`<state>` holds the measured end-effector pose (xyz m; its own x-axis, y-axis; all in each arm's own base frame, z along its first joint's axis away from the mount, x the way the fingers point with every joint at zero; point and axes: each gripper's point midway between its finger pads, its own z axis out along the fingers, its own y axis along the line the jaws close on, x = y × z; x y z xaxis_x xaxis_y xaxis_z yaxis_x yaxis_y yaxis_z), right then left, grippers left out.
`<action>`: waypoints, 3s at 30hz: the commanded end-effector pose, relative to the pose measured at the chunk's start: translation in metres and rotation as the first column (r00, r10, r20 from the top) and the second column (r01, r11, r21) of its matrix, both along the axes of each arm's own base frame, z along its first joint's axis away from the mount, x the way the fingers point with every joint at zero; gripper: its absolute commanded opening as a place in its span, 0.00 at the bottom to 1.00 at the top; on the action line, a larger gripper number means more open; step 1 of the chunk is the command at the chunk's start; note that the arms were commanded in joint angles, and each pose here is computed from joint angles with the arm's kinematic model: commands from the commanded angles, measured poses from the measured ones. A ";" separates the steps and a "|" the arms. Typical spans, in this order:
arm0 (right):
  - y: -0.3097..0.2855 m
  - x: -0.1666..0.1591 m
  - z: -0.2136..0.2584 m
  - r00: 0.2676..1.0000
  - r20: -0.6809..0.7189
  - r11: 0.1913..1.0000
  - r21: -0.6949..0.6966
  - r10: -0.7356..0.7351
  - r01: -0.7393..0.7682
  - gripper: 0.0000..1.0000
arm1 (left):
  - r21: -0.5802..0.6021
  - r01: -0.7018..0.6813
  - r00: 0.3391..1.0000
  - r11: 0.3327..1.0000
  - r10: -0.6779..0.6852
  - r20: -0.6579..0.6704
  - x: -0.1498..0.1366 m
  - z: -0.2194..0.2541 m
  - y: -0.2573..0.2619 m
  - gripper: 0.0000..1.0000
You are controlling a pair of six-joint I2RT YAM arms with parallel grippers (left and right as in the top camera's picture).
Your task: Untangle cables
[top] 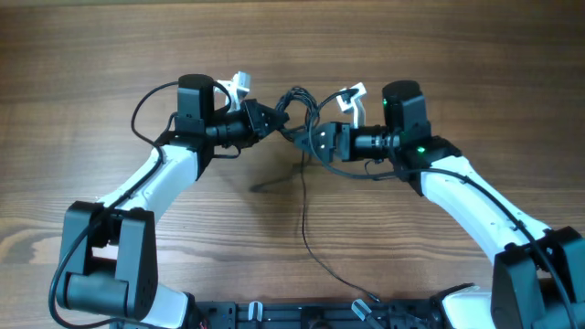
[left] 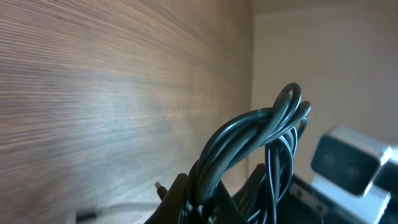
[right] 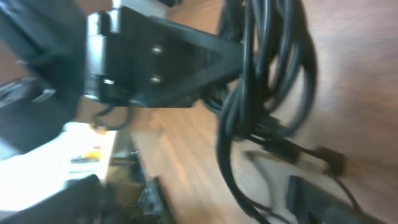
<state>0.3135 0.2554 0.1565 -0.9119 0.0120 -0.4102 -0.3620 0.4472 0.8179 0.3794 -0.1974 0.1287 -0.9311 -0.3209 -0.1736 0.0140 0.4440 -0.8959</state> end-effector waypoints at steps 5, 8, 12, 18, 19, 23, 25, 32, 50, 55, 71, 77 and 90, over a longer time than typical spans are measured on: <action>0.003 0.029 -0.028 0.945 0.313 0.926 -0.316 -0.101 0.204 1.00 | 0.032 -0.190 0.981 0.981 0.189 0.029 0.023 0.023 0.025 0.04; 0.005 0.034 -0.031 0.901 0.421 0.865 -0.407 -0.109 0.295 1.00 | 0.027 -0.235 0.971 0.972 0.233 0.049 0.024 0.038 0.030 0.04; 0.010 0.037 -0.027 0.853 0.505 0.814 -0.435 -0.134 0.385 0.92 | 0.031 -0.265 0.964 0.964 0.263 0.046 0.016 0.053 0.035 0.04; 0.020 0.040 -0.015 0.825 0.552 0.831 -0.395 -0.125 0.391 0.64 | 0.026 -0.268 0.962 0.963 0.266 0.065 0.004 0.072 0.037 0.04; 0.020 0.039 -0.015 0.826 0.549 0.833 -0.396 -0.123 0.387 0.56 | 0.025 -0.274 0.960 0.961 0.271 0.075 0.004 0.075 0.038 0.04; 0.024 0.032 -0.020 0.849 0.520 0.846 -0.406 -0.096 0.345 0.28 | 0.028 -0.308 0.947 0.951 0.304 0.104 0.007 0.083 0.047 0.04; 0.029 0.023 -0.024 0.871 0.488 0.866 -0.406 -0.064 0.291 0.12 | 0.034 -0.320 0.942 0.947 0.314 0.116 0.009 0.083 0.054 0.04; 0.041 -0.035 -0.018 0.972 0.235 0.941 -0.334 0.027 0.055 0.04 | 0.214 -0.224 0.933 0.951 0.146 0.328 0.006 0.072 0.062 0.04; -0.005 -0.015 0.052 0.982 0.131 0.984 -0.097 -0.139 0.152 0.04 | 0.357 -0.001 0.879 0.934 -0.169 0.446 -0.034 0.065 -0.027 0.04; -0.030 0.012 0.048 0.964 0.084 0.962 -0.083 -0.254 0.260 0.04 | 0.359 0.040 0.846 0.933 -0.223 0.485 -0.040 0.073 -0.031 0.04; 0.005 -0.023 0.027 0.999 0.023 0.996 -0.080 -0.036 0.038 0.04 | 0.414 0.129 0.736 0.901 -0.367 0.569 -0.055 0.079 -0.040 0.04; 0.014 -0.027 0.044 1.000 0.021 1.000 0.003 0.003 -0.003 0.04 | 0.472 0.073 0.785 0.879 -0.342 0.516 -0.049 0.063 -0.028 0.04; -0.016 -0.004 0.002 0.982 0.024 0.957 -0.217 -0.190 0.190 0.12 | 0.435 0.138 0.719 0.890 -0.392 0.574 -0.058 0.077 -0.045 0.04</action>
<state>0.2931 0.2490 0.1609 -0.9228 0.0592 -0.3807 -0.2687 0.6093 0.7461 0.3316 -0.2356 0.1947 -0.6310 0.0922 -0.7703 0.6169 0.6617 -0.4261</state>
